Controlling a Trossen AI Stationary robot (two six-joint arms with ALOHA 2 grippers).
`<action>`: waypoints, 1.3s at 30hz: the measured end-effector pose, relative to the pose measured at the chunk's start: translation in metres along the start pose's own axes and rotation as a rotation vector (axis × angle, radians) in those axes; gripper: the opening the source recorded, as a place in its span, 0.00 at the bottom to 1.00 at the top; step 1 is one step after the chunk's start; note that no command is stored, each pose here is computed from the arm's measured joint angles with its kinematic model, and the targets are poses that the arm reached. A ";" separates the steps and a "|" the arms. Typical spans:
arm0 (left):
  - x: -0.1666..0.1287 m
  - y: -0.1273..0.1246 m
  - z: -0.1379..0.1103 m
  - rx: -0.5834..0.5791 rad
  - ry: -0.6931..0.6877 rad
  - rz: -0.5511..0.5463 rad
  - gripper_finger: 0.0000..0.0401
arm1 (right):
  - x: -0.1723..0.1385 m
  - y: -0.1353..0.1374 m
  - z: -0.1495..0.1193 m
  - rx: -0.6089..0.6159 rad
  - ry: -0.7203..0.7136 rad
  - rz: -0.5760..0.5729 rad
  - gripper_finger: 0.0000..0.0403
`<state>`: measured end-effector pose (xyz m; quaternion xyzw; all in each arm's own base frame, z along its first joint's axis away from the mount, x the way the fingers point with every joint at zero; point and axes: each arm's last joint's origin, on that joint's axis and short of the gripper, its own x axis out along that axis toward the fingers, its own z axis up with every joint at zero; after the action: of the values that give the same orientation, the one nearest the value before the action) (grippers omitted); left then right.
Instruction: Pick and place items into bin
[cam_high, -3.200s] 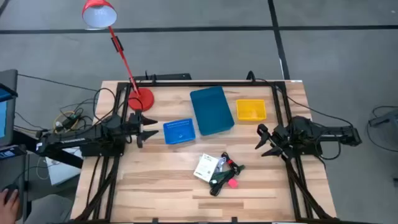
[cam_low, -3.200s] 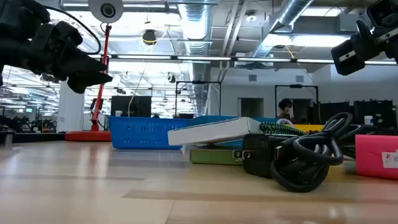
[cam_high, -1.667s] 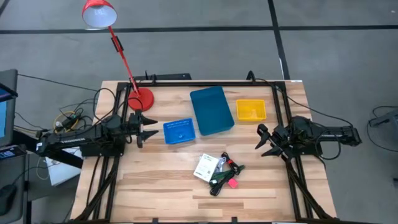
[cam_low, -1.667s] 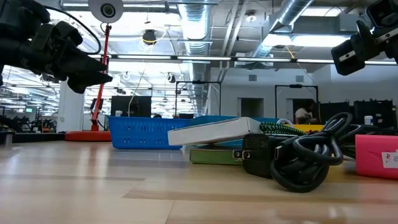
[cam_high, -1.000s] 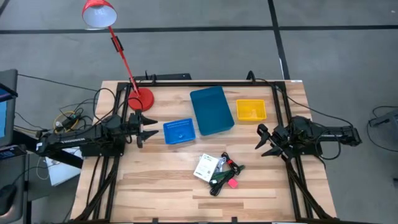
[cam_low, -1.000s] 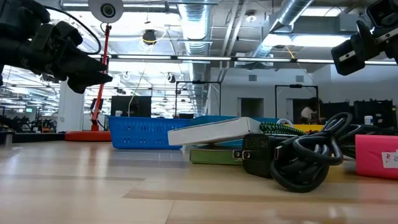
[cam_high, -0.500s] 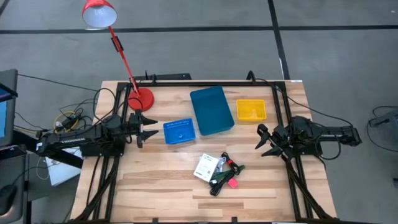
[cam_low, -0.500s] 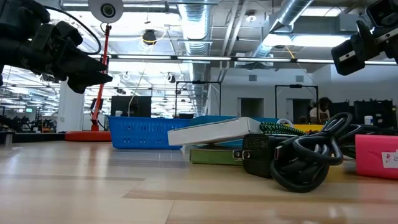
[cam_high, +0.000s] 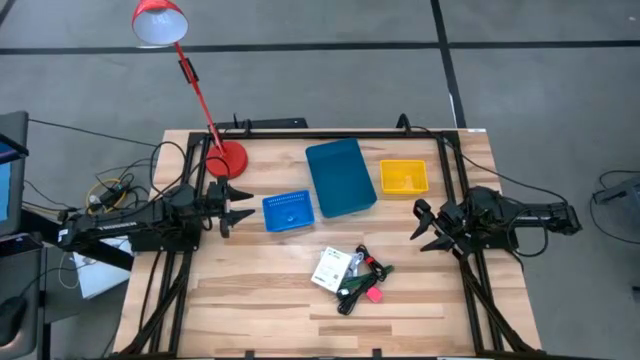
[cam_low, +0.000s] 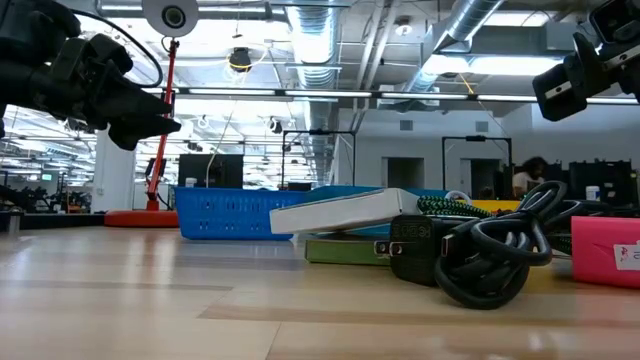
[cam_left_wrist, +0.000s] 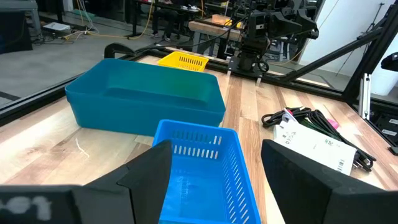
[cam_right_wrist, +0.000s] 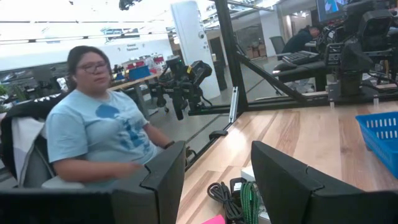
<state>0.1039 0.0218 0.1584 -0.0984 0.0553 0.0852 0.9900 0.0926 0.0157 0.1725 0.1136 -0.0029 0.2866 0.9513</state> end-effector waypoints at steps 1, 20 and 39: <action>0.000 0.000 0.000 0.000 0.000 0.000 0.59 | 0.000 0.000 0.000 0.001 0.000 0.000 0.44; 0.000 0.000 0.000 0.000 0.000 0.000 0.59 | 0.000 0.000 0.000 0.000 0.000 0.000 0.44; 0.000 0.000 0.000 0.000 0.000 0.000 0.59 | -0.005 -0.002 0.028 -0.206 -0.335 -0.325 0.44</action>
<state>0.1039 0.0218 0.1583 -0.0984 0.0554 0.0853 0.9899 0.0908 0.0053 0.1988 0.0612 -0.1715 0.1053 0.9776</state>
